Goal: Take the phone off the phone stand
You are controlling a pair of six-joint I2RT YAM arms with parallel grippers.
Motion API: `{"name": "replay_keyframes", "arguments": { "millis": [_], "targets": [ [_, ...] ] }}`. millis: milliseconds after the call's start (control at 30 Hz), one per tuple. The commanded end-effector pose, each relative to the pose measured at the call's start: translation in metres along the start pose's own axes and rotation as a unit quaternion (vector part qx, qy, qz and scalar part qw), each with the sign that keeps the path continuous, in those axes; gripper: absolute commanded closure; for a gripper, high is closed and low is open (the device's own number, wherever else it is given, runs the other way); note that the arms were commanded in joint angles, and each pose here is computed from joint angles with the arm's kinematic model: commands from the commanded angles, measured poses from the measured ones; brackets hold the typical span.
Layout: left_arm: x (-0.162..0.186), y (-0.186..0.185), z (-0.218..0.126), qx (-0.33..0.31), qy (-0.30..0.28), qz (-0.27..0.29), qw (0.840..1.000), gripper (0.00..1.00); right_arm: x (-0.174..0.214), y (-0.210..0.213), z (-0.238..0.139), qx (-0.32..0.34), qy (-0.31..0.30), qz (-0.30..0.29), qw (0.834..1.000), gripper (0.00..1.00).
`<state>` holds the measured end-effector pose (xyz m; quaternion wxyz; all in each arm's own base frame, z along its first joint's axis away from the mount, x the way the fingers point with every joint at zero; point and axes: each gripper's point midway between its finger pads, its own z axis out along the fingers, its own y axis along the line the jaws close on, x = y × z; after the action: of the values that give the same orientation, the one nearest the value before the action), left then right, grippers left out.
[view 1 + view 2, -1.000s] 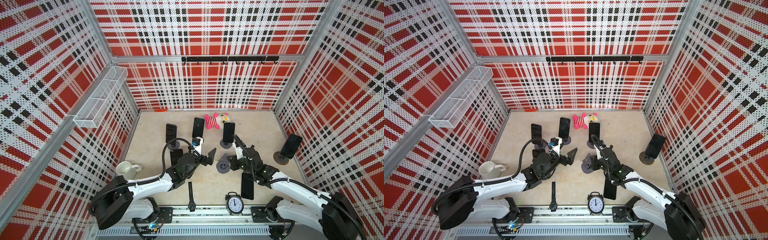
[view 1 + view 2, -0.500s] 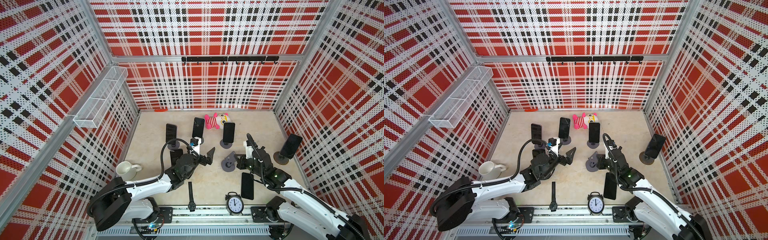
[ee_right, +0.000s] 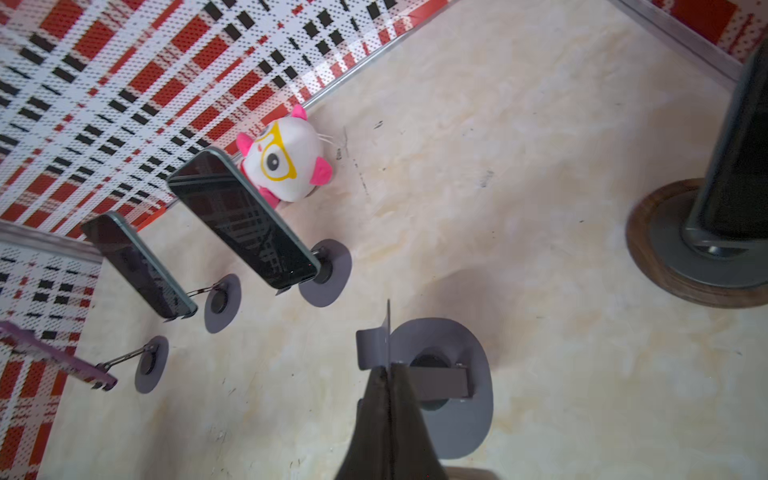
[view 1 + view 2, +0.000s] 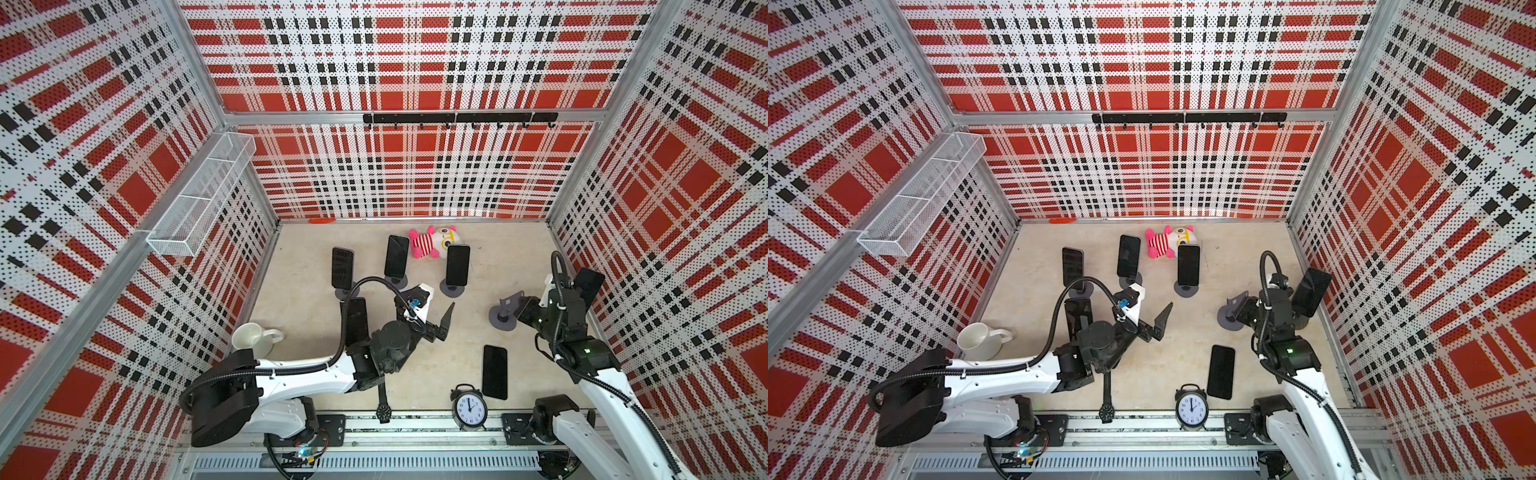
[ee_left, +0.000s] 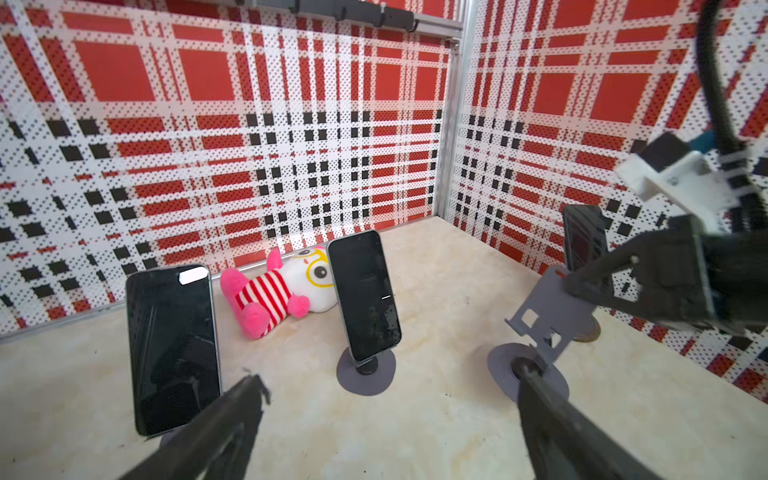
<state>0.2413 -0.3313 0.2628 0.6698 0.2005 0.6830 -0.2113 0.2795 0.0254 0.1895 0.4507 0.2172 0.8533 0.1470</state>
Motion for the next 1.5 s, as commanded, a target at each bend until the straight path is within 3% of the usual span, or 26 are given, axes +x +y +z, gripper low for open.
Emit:
{"name": "replay_keyframes", "arguments": {
  "millis": [0,267,400,600,767,967,1167,1467],
  "targets": [
    [-0.001,0.009,0.001,-0.035,0.004,0.037,0.999,0.02,-0.021,0.005,0.005,-0.010,-0.011,0.002,1.000,1.00],
    [-0.039,0.002,-0.004,-0.008,0.035,-0.003,0.999,0.02,-0.053,0.004,0.052,0.011,-0.037,0.010,0.999,1.00],
    [-0.049,-0.004,-0.014,0.033,0.063,-0.027,0.997,0.02,-0.066,0.024,0.086,-0.036,-0.055,-0.006,0.998,1.00],
    [-0.068,0.036,-0.018,0.056,0.080,-0.099,0.990,0.02,-0.095,0.052,0.134,-0.070,-0.053,-0.051,0.995,1.00],
    [-0.100,0.084,-0.030,0.030,0.056,-0.152,0.986,0.02,-0.119,0.076,0.172,-0.096,-0.054,-0.078,0.991,1.00],
    [-0.123,0.133,-0.052,-0.047,0.026,-0.132,0.990,0.02,-0.125,0.099,0.211,-0.149,-0.038,-0.084,0.984,1.00],
    [-0.114,0.190,-0.080,-0.163,0.008,-0.136,0.977,0.02,-0.115,0.111,0.243,-0.188,-0.005,-0.108,0.976,1.00],
    [-0.105,0.224,-0.106,-0.204,0.020,-0.141,0.969,0.02,-0.102,0.101,0.266,-0.165,0.028,-0.117,0.979,1.00]
  ]
}}
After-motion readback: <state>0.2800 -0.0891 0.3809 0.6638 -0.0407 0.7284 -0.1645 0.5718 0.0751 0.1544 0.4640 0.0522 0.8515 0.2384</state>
